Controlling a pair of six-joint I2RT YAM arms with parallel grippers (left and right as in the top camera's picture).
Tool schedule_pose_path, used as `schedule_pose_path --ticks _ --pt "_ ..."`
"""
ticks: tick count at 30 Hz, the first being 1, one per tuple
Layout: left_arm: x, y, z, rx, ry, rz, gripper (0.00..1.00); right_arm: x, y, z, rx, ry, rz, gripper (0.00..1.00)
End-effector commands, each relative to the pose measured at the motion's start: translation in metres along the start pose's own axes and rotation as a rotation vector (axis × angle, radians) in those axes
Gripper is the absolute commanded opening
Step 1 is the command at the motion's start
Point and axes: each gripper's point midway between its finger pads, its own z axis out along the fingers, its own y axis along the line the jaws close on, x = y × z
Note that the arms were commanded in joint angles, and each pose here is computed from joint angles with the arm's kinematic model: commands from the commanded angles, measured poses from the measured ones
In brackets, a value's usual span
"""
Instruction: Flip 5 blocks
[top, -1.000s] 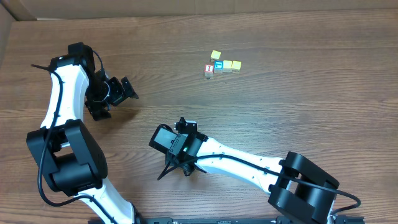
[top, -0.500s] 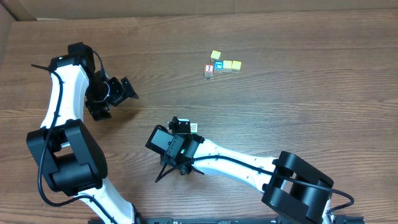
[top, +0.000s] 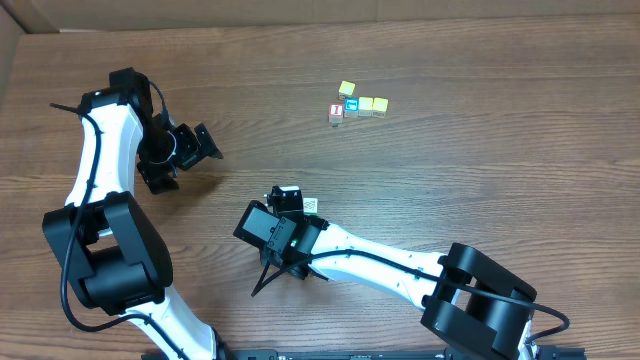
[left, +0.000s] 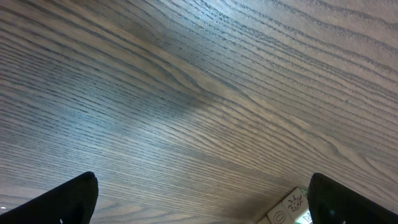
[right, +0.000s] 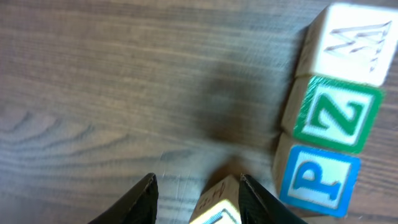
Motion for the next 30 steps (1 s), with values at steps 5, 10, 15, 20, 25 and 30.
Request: schedule_pose_path --ticks 5,10,15,20,25,30 --pt "-0.003 -0.004 -0.001 0.001 -0.009 0.018 1.0 0.033 0.007 0.001 -0.048 0.156 -0.026 0.43" --pt "-0.003 -0.004 -0.001 0.001 -0.009 0.018 1.0 0.045 0.005 -0.001 -0.046 0.219 -0.027 0.42" --pt "-0.003 -0.004 -0.001 0.001 -0.009 0.018 1.0 0.048 0.003 -0.001 -0.042 0.23 -0.027 0.42" --pt "-0.003 -0.004 -0.001 0.001 -0.009 0.018 1.0 0.053 0.007 -0.003 -0.058 0.25 -0.042 0.41" --pt "-0.003 -0.004 -0.001 0.001 -0.009 0.018 1.0 0.06 0.014 -0.006 -0.076 0.261 -0.078 0.41" --pt "-0.003 -0.004 -0.001 0.001 -0.009 0.018 1.0 0.034 0.025 -0.034 -0.084 0.196 -0.145 0.39"
